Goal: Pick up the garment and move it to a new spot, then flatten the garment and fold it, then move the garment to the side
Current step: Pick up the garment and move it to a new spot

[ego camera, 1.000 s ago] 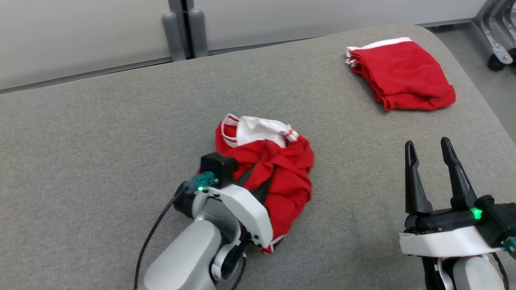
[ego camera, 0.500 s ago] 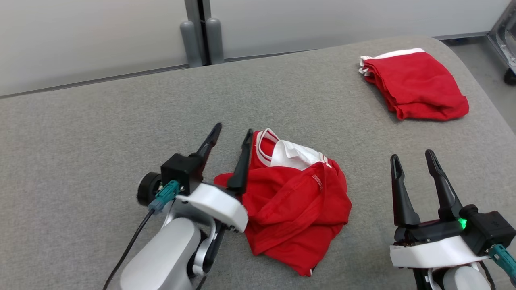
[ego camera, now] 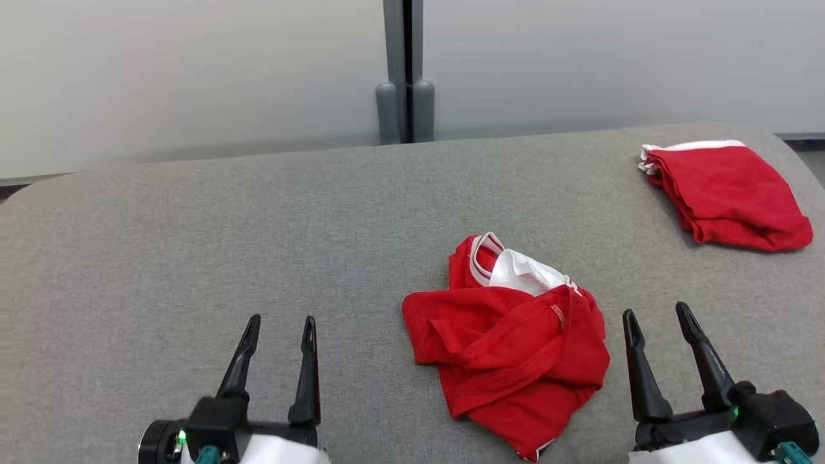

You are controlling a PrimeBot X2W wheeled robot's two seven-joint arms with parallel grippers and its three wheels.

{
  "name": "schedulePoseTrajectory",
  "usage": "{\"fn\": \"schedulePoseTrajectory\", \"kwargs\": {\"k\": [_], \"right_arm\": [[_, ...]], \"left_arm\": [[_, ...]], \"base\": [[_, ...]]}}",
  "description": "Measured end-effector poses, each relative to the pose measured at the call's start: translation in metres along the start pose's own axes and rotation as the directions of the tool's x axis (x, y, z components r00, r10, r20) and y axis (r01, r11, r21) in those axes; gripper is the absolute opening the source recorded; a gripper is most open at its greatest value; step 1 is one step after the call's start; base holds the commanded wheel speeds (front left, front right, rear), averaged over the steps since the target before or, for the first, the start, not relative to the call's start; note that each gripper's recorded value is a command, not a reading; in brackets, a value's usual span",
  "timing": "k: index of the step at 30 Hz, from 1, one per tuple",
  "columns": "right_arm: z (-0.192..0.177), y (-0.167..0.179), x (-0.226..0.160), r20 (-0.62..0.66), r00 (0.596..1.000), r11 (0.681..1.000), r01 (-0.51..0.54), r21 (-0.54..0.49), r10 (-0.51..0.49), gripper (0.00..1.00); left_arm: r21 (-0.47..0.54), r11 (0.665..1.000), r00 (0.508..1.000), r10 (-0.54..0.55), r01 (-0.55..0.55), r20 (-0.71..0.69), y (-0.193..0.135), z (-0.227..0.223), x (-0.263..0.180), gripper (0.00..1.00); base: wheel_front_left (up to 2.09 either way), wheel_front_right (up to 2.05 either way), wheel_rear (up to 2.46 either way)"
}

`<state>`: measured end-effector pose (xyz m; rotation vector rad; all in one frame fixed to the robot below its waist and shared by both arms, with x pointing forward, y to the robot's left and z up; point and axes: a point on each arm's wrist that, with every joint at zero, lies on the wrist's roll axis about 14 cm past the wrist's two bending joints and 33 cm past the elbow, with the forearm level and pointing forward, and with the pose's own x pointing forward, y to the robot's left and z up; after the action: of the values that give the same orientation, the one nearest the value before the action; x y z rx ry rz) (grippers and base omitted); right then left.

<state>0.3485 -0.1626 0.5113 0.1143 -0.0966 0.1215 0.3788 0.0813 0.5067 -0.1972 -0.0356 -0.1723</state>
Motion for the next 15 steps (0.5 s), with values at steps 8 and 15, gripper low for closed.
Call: {"fn": "schedulePoseTrajectory", "kwargs": {"k": [8,15], "right_arm": [[-0.006,0.018,-0.011,-0.016,0.999,0.999,-0.047,0.014,0.047,1.0],[-0.003,0.027,-0.01,-0.008,0.997,0.997,-0.076,0.01,0.076,1.0]], "left_arm": [[0.064,0.993,0.995,0.095,-0.095,0.001,0.027,-0.002,-0.053,1.0],[0.069,0.99,0.992,0.12,-0.123,0.039,0.037,0.009,-0.063,1.0]], "base": [[0.0,0.0,0.0],[0.0,0.0,0.0]]}}
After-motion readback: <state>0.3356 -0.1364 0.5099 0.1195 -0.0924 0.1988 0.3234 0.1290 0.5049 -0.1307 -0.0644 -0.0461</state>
